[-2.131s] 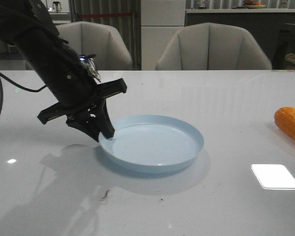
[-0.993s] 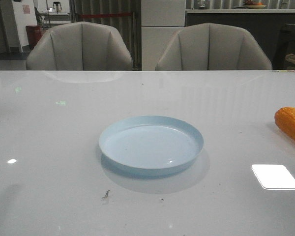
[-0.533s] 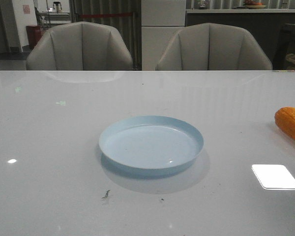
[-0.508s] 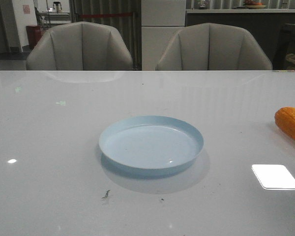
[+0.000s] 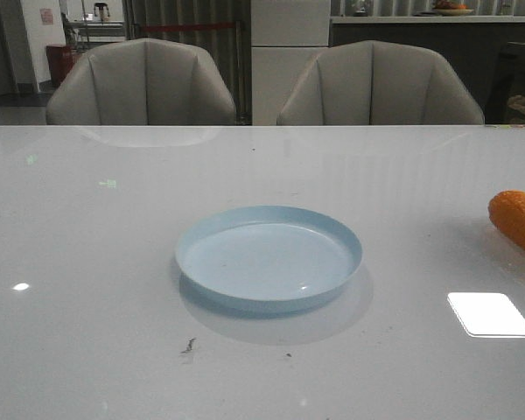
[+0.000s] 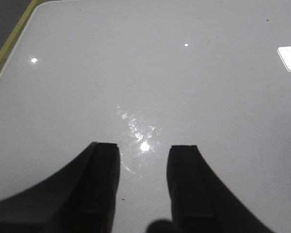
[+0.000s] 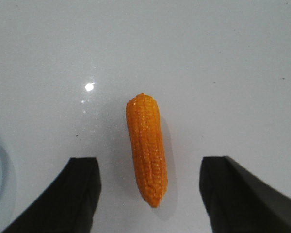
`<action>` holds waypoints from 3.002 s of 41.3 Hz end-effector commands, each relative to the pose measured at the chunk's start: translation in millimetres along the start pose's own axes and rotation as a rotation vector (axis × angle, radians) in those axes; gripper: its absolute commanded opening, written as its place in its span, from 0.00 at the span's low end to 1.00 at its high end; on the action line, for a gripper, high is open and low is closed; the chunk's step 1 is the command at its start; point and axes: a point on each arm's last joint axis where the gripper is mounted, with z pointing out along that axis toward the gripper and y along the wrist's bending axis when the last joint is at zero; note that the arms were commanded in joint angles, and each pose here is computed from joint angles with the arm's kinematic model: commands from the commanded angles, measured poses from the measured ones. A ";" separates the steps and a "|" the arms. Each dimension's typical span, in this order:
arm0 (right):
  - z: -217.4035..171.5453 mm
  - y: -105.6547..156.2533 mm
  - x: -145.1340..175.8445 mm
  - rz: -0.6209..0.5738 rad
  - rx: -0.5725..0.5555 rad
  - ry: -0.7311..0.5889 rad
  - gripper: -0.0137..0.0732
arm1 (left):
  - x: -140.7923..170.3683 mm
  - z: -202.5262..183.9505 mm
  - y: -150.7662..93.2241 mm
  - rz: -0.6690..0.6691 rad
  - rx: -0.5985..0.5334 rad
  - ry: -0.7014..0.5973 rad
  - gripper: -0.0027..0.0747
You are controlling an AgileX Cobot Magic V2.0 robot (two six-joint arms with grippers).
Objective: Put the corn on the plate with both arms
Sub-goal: 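Release the plate and lift the left gripper away, then lower the right gripper over the orange corn cob and grasp it, then carry the corn with the right gripper over the plate and lower it, then open the right gripper and lift it away from the corn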
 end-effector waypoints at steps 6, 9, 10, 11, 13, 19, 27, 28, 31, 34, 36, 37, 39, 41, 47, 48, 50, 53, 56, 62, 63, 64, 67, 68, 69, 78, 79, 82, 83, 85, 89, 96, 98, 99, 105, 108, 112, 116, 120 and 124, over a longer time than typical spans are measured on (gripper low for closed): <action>55.5 -2.6 -33.6 -0.001 0.012 0.020 0.80 | -15.2 -6.9 2.3 -0.006 -0.017 -0.103 0.45; 75.9 -3.7 -33.7 0.001 0.014 0.069 0.80 | -15.2 -6.9 2.3 -0.006 -0.017 -0.103 0.45; 83.6 -4.2 -32.0 0.002 0.015 0.094 0.80 | -15.2 -6.9 2.3 -0.006 -0.017 -0.103 0.45; 88.3 -4.4 -32.0 0.003 0.015 0.110 0.80 | -15.2 -6.9 2.3 -0.006 -0.017 -0.103 0.45; 99.6 -4.4 -28.9 0.003 0.015 0.150 0.80 | -15.1 -6.9 2.2 -0.006 -0.017 -0.101 0.45; 123.3 -1.8 -20.0 -0.002 0.011 0.239 0.80 | -14.9 -6.9 2.2 -0.006 -0.017 -0.100 0.45; 144.6 5.5 -7.3 -0.018 0.001 0.297 0.80 | -14.9 -6.9 2.2 -0.006 -0.017 -0.100 0.45; 146.6 6.5 -5.9 -0.020 -0.001 0.302 0.80 | -14.9 -6.9 2.2 -0.006 -0.017 -0.100 0.45; 153.7 9.5 -0.8 -0.027 -0.004 0.325 0.80 | -14.8 -6.3 2.2 -0.006 -0.016 -0.098 0.45; 159.1 9.9 2.8 -0.028 -0.004 0.338 0.80 | -14.7 -6.3 2.2 -0.006 -0.016 -0.097 0.45; 162.5 9.5 4.8 -0.028 -0.003 0.345 0.80 | -14.7 -6.3 2.2 -0.006 -0.016 -0.097 0.45; 164.0 9.3 5.8 -0.031 -0.003 0.348 0.80 | -14.7 -6.3 2.2 -0.006 -0.016 -0.097 0.45; 166.9 9.0 7.8 -0.039 -0.004 0.356 0.78 | -14.7 -6.3 2.2 -0.006 -0.016 -0.097 0.45; 168.1 8.9 8.7 -0.039 -0.003 0.359 0.74 | -14.7 -6.3 2.2 -0.006 -0.016 -0.097 0.45; 165.4 10.4 1.5 -0.035 -0.009 0.355 0.52 | -14.7 -6.3 2.2 -0.006 -0.016 -0.097 0.45; 164.5 10.8 -1.0 -0.036 -0.010 0.357 0.50 | -14.7 -6.3 2.2 -0.006 -0.016 -0.097 0.45; 161.0 12.3 -8.2 -0.045 -0.015 0.366 0.49 | -14.7 -6.3 2.2 -0.006 -0.016 -0.097 0.45; 154.4 18.8 -21.1 -0.087 -0.032 0.376 0.49 | -14.7 -6.3 2.2 -0.006 -0.016 -0.097 0.45; 146.4 29.9 -36.0 -0.137 -0.056 0.369 0.49 | -14.7 -6.3 2.2 -0.006 -0.016 -0.097 0.45; 128.1 64.4 -61.5 -0.213 -0.112 0.334 0.49 | -14.7 -6.3 2.2 -0.006 -0.016 -0.097 0.45; 124.4 73.6 -65.1 -0.230 -0.126 0.323 0.49 | -14.7 -6.3 2.2 -0.006 -0.016 -0.097 0.45; 121.9 78.5 -67.7 -0.239 -0.134 0.316 0.49 | -14.7 -6.3 2.2 -0.006 -0.016 -0.097 0.45; 113.3 103.8 -72.1 -0.285 -0.173 0.290 0.49 | -14.7 -6.3 2.2 -0.006 -0.016 -0.097 0.45; 110.5 114.5 -71.6 -0.305 -0.190 0.283 0.49 | -14.7 -6.3 2.2 -0.006 -0.016 -0.097 0.45; 108.0 122.6 -71.6 -0.320 -0.203 0.276 0.49 | -14.7 -6.3 2.2 -0.006 -0.016 -0.097 0.45; 92.4 199.6 -45.0 -0.468 -0.328 0.267 0.49 | -14.7 -6.3 2.2 -0.006 -0.016 -0.097 0.45; 91.1 207.9 -40.6 -0.485 -0.341 0.270 0.49 | -14.7 -6.3 2.2 -0.006 -0.016 -0.097 0.45; 89.9 226.8 -28.8 -0.524 -0.370 0.282 0.49 | -14.7 -6.3 2.2 -0.006 -0.016 -0.097 0.45; 89.1 233.2 -24.4 -0.538 -0.380 0.287 0.49 | -14.7 -6.3 2.2 -0.006 -0.016 -0.097 0.45; 90.8 242.2 -16.9 -0.558 -0.391 0.300 0.49 | -14.6 -6.3 2.1 -0.006 -0.016 -0.095 0.45; 97.3 256.9 -1.5 -0.592 -0.407 0.332 0.49 | -14.0 -6.2 2.0 -0.006 -0.015 -0.089 0.45; 120.9 267.1 21.4 -0.619 -0.401 0.402 0.51 | -10.4 -6.0 1.2 -0.006 -0.006 -0.050 0.45; 126.8 267.5 25.5 -0.621 -0.397 0.415 0.55 | -9.5 -5.9 1.0 -0.006 -0.004 -0.039 0.45; 129.9 267.7 27.8 -0.622 -0.394 0.424 0.58 | -9.1 -5.9 0.9 -0.006 -0.003 -0.034 0.45; 142.4 268.4 36.6 -0.625 -0.386 0.450 0.71 | -8.7 -5.9 0.9 -0.006 -0.002 -0.031 0.45; 143.4 268.8 37.4 -0.622 -0.388 0.452 0.76 | -8.7 -5.9 0.9 -0.006 -0.002 -0.031 0.45; 140.0 272.0 32.1 -0.602 -0.404 0.438 0.77 | -8.7 -5.9 0.9 -0.006 -0.002 -0.031 0.45; 132.5 275.6 21.6 -0.600 -0.414 0.431 0.77 | -8.7 -5.9 0.9 -0.006 -0.002 -0.031 0.45; 120.2 280.4 3.7 -0.599 -0.426 0.405 0.77 | -8.7 -5.9 0.9 -0.006 -0.002 -0.031 0.45; 103.5 282.7 -14.9 -0.606 -0.434 0.399 0.77 | -8.7 -5.9 0.9 -0.006 -0.002 -0.031 0.45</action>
